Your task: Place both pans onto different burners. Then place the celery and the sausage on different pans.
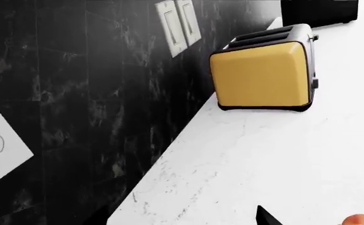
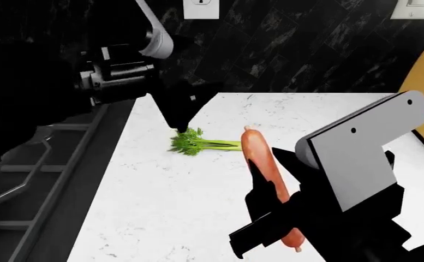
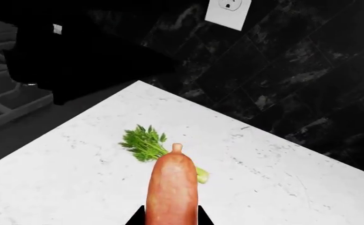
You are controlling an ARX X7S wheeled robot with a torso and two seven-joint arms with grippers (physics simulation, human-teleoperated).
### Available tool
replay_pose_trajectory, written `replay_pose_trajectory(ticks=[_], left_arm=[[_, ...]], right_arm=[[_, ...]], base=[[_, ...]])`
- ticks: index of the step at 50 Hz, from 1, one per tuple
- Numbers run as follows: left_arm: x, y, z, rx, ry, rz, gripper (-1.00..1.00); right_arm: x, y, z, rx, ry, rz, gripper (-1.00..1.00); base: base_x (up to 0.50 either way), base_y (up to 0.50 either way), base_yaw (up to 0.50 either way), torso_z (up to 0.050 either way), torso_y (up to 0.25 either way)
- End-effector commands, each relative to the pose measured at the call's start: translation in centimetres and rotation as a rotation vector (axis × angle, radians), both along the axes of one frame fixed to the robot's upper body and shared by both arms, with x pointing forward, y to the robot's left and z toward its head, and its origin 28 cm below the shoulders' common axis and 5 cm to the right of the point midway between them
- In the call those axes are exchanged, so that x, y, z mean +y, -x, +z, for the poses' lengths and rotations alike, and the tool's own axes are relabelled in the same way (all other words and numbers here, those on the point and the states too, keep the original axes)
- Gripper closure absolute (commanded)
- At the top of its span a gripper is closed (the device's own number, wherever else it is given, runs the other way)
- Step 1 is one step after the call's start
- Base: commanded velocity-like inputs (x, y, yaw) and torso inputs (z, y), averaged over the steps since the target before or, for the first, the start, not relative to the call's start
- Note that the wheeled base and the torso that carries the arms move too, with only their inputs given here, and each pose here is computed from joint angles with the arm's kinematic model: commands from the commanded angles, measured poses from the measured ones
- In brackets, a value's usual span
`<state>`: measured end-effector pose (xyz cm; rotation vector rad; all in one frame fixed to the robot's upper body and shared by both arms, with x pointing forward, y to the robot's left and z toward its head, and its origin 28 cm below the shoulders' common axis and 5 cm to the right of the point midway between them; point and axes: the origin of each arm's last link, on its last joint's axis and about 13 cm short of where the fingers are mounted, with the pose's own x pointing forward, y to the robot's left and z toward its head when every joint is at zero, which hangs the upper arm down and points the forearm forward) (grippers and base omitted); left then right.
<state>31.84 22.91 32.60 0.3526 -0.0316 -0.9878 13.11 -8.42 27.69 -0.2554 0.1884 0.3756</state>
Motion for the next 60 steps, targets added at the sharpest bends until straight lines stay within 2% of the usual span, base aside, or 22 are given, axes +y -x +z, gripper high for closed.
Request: replay_pose_trajectory(ticks=[1,10,18,29,39,47,60], left_arm=[[-0.6,-3.8,1.5,0.025,-0.200,-0.058,-1.00],[-1.3,-5.5,-0.5,0.078,-0.279,-0.072,-1.00],[-1.6,-5.5,-2.5,0.078,-0.354,-0.108,-1.00],[-1.4,-5.3,-5.2,0.128,-0.440,-0.124,-1.00],[-1.7,-5.6,-6.3,0.144,-0.472,-0.135,-1.00],[-1.4,-6.3,-6.7,0.148,-0.494,-0.095,-1.00],[-1.3,-7.6,-8.1,0.185,-0.478,-0.059,-1.00]], right_arm=[[0.0,0.1,0.1,-0.003,0.002,0.011,1.00],[0.0,-0.1,0.0,0.006,0.010,0.000,1.00],[0.1,-0.2,0.0,0.002,0.013,-0.004,1.00],[-0.1,-0.2,-0.1,-0.010,0.012,-0.012,1.00],[0.0,-0.3,-0.4,-0.010,0.028,-0.018,1.00],[-0.1,-0.2,-0.4,-0.013,0.025,-0.019,1.00],[-0.1,0.3,-0.5,-0.016,0.023,-0.035,1.00]], base=[[0.00,0.00,0.00,0.000,0.000],[0.00,0.00,0.00,0.000,0.000],[0.00,0.00,0.00,0.000,0.000],[0.00,0.00,0.00,0.001,0.000],[0.00,0.00,0.00,0.000,0.000],[0.00,0.00,0.00,0.000,0.000],[0.00,0.00,0.00,0.000,0.001]])
